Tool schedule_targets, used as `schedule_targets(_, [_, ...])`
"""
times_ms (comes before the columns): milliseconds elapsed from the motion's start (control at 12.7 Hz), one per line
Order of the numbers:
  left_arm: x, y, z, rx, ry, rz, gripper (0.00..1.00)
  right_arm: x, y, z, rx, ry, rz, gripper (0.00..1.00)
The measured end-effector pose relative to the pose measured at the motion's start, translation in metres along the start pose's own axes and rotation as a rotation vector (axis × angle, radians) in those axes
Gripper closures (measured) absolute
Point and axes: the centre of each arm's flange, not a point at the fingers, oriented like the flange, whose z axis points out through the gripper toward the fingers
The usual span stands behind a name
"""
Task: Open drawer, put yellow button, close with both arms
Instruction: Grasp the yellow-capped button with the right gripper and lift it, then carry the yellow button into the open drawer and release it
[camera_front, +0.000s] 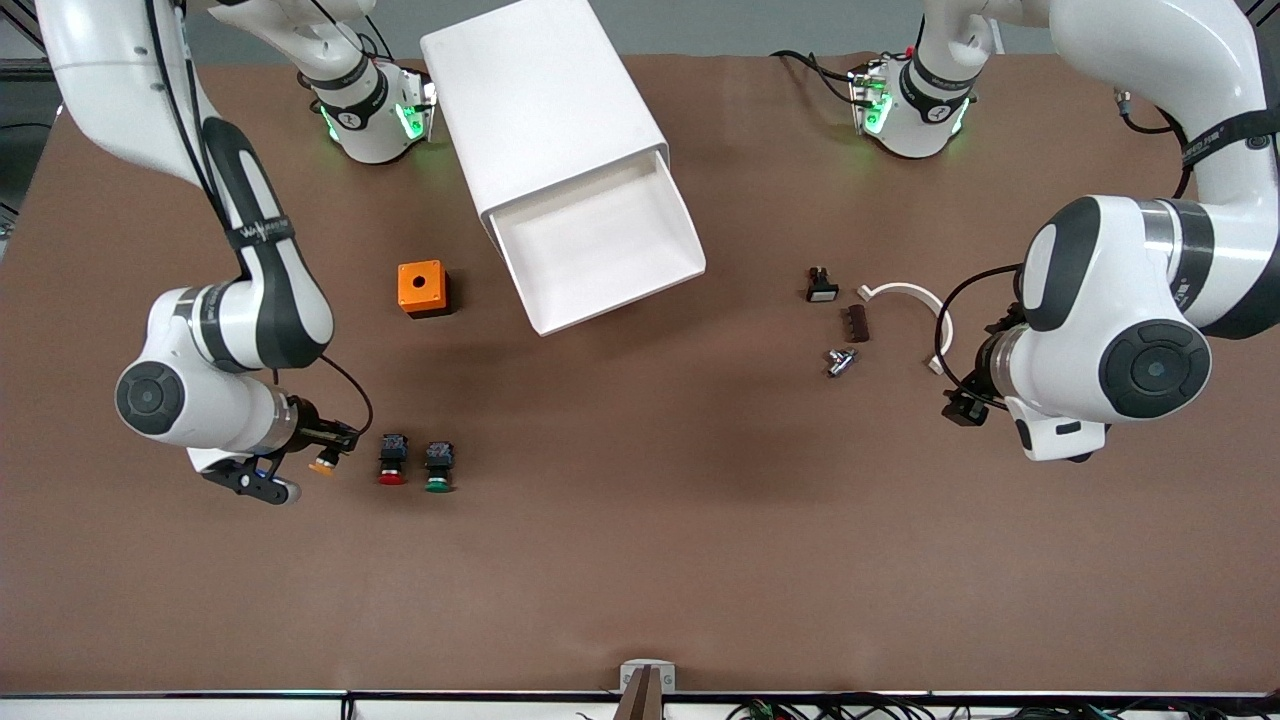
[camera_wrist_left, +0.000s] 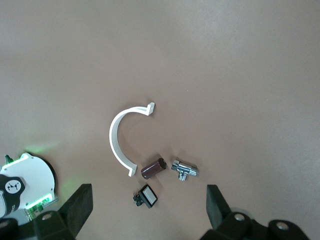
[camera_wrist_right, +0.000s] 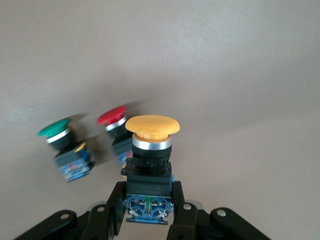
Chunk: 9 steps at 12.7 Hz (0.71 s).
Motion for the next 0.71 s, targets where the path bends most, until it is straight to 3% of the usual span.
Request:
schedule_targets(393, [0.000,-0.026,-0.037,-0.061,0.021,0.119,0.00,-0.075,-0.072,-0.068,0.006,0.015,0.255,0.59])
schedule_targets(707, [-0.001,-0.029,-0.040,-0.064,0.026,0.265,0.00,-0.146,-0.128,-0.121,0.044,-0.024,0.418,0.59])
